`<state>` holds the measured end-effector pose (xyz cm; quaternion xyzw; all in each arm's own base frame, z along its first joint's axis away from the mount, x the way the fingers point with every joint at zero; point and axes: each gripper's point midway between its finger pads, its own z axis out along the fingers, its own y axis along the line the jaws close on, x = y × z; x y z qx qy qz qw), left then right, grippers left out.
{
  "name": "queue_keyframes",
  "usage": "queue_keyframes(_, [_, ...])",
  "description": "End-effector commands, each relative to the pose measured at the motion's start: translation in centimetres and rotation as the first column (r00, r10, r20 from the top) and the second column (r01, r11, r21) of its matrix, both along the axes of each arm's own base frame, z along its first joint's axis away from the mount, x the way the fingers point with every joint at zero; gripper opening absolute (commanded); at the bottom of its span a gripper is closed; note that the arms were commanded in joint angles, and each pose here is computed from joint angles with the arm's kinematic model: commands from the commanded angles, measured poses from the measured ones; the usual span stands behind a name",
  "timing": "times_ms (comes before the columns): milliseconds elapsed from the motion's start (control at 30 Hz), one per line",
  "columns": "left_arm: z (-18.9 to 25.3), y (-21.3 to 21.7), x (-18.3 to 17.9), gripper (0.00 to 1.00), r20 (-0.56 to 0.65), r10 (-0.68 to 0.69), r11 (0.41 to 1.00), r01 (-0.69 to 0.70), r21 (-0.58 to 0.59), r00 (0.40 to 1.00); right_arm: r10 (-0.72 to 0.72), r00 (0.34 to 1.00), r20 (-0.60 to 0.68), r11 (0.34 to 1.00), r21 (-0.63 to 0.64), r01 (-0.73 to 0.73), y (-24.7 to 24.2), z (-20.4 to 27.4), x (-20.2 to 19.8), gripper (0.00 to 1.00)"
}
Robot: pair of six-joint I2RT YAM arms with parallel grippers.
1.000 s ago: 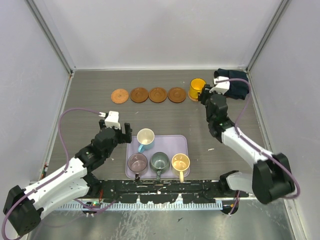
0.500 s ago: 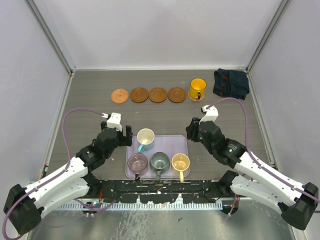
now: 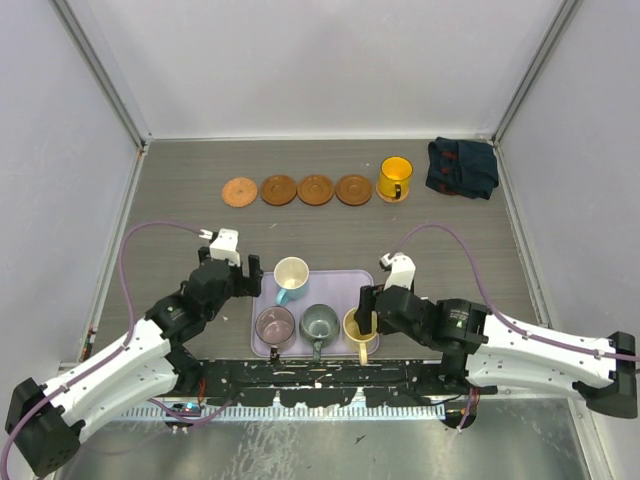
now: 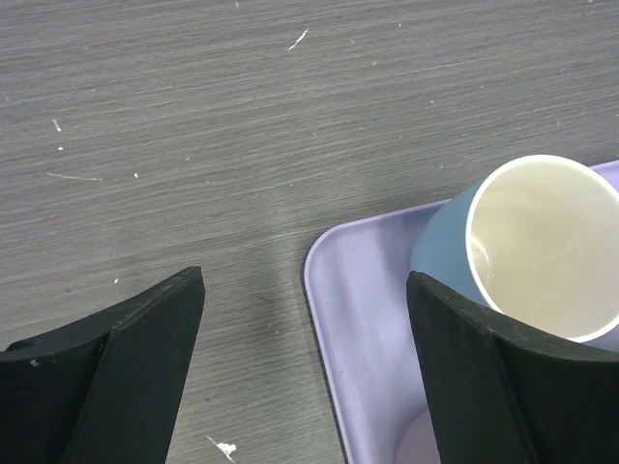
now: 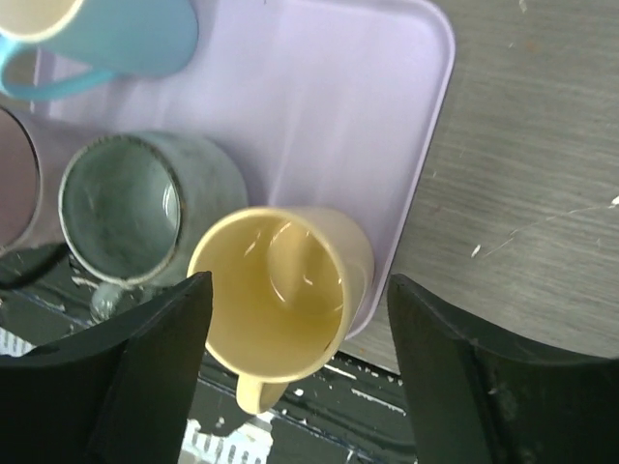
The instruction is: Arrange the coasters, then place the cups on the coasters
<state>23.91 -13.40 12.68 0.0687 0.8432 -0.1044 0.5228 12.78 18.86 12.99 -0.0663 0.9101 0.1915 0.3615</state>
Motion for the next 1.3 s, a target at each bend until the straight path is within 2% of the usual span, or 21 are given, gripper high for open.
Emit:
queue_keyframes(0, [1.7, -0.3, 0.2, 0.87, 0.021, 0.011, 0.998, -0.010, -0.058, 1.000, 0.012, 1.000, -0.016, 1.000, 0.001, -0.012, 0.3, -0.6, -1.2, 0.80])
queue_keyframes(300, [1.5, 0.1, -0.1, 0.87, 0.011, 0.037, 0.997, -0.036, -0.075, 0.999, 0.104, 0.992, -0.076, 0.995, 0.005, -0.104, 1.7, -2.3, -3.8, 0.82])
queue_keyframes(500, [1.2, 0.0, -0.1, 0.87, 0.002, 0.036, 0.997, -0.036, -0.072, 0.999, 0.146, 0.982, -0.118, 0.982, -0.100, -0.159, 2.3, -4.7, -5.8, 0.82])
queue_keyframes(700, [0.9, -0.2, -0.3, 0.86, -0.009, 0.030, 0.996, -0.030, -0.080, 1.000, 0.121, 0.989, -0.086, 0.958, -0.253, -0.139, 2.4, -5.8, -6.9, 0.80])
queue_keyframes(900, [0.9, -0.1, -0.4, 0.86, -0.009, 0.028, 0.996, -0.029, -0.085, 1.000, 0.089, 0.996, -0.007, 0.956, -0.281, -0.088, 2.8, -3.7, -6.8, 0.76])
queue_keyframes(1033, [0.9, 0.0, -0.5, 0.87, -0.009, 0.032, 0.995, -0.033, -0.089, 0.999, 0.072, 0.997, 0.025, 0.975, -0.212, -0.065, 3.3, -2.0, -6.4, 0.67])
queue_keyframes(1267, [0.7, -0.1, -0.5, 0.87, -0.011, 0.030, 0.996, -0.030, -0.087, 0.999, -0.007, 0.999, 0.047, 0.990, -0.143, 0.014, 2.0, -0.9, -5.6, 0.36])
